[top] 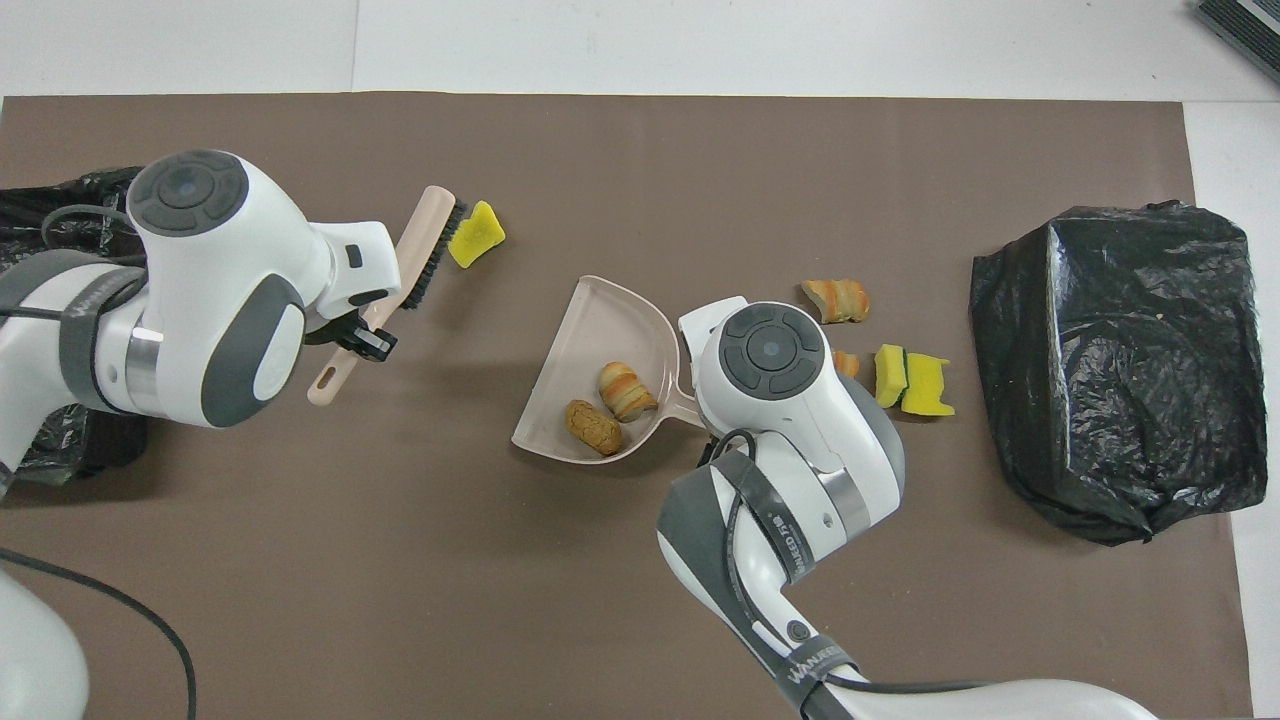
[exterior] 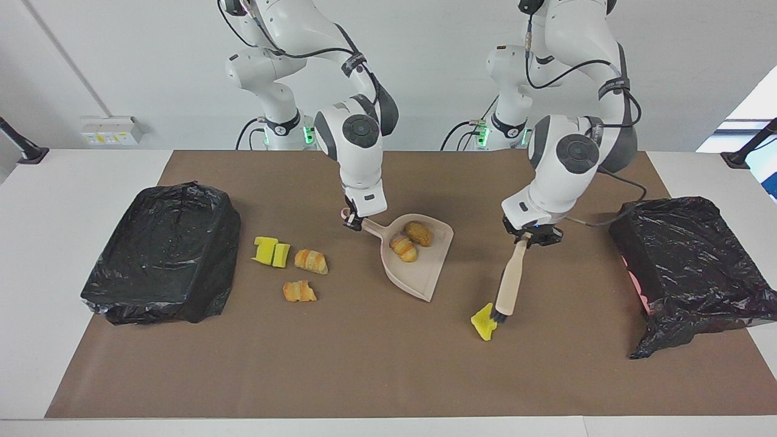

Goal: Sweep and dump trash in bin
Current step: 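Move the brush with the left gripper beyond the yellow sponge, then sweep the yellow sponge into the dustpan with the left gripper's brush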

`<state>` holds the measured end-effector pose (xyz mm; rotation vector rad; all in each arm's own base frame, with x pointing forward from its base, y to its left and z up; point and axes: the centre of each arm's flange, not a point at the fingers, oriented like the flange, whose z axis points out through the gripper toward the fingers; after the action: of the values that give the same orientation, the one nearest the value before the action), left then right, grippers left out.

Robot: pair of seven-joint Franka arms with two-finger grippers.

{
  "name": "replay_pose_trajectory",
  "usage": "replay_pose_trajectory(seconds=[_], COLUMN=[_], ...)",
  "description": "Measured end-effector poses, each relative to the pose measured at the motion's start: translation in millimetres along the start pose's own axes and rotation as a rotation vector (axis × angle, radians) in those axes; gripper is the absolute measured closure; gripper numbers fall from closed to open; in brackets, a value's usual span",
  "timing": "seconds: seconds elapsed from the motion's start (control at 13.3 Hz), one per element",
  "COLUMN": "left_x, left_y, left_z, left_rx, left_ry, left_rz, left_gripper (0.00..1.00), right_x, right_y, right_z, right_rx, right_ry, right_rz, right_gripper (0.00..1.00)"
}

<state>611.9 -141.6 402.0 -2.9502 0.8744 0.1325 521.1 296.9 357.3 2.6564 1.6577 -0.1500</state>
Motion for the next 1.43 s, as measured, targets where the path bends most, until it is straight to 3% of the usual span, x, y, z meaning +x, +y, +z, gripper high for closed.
replay_pose_trajectory(seconds=[0.3, 0.68, 1.06, 1.43], left_x=[28, 53, 59, 24], left_y=[-44, -33, 22, 82], left_z=[5, 32, 39, 37], left_rx=[0.082, 0.122, 0.093, 0.0], left_ry=[0.003, -0.052, -0.138, -0.183], left_rz=[0.064, 0.142, 0.221, 0.289], left_gripper=[0.74, 0.74, 0.74, 0.74], right_x=[0, 0, 1, 0], right_y=[0, 0, -1, -2], right_z=[0, 0, 0, 1], right_rx=[0.0, 0.0, 0.0, 0.0], right_ry=[0.0, 0.0, -0.001, -0.001], right_rz=[0.004, 0.006, 0.021, 0.022], right_gripper=[0.67, 0.67, 0.67, 0.67])
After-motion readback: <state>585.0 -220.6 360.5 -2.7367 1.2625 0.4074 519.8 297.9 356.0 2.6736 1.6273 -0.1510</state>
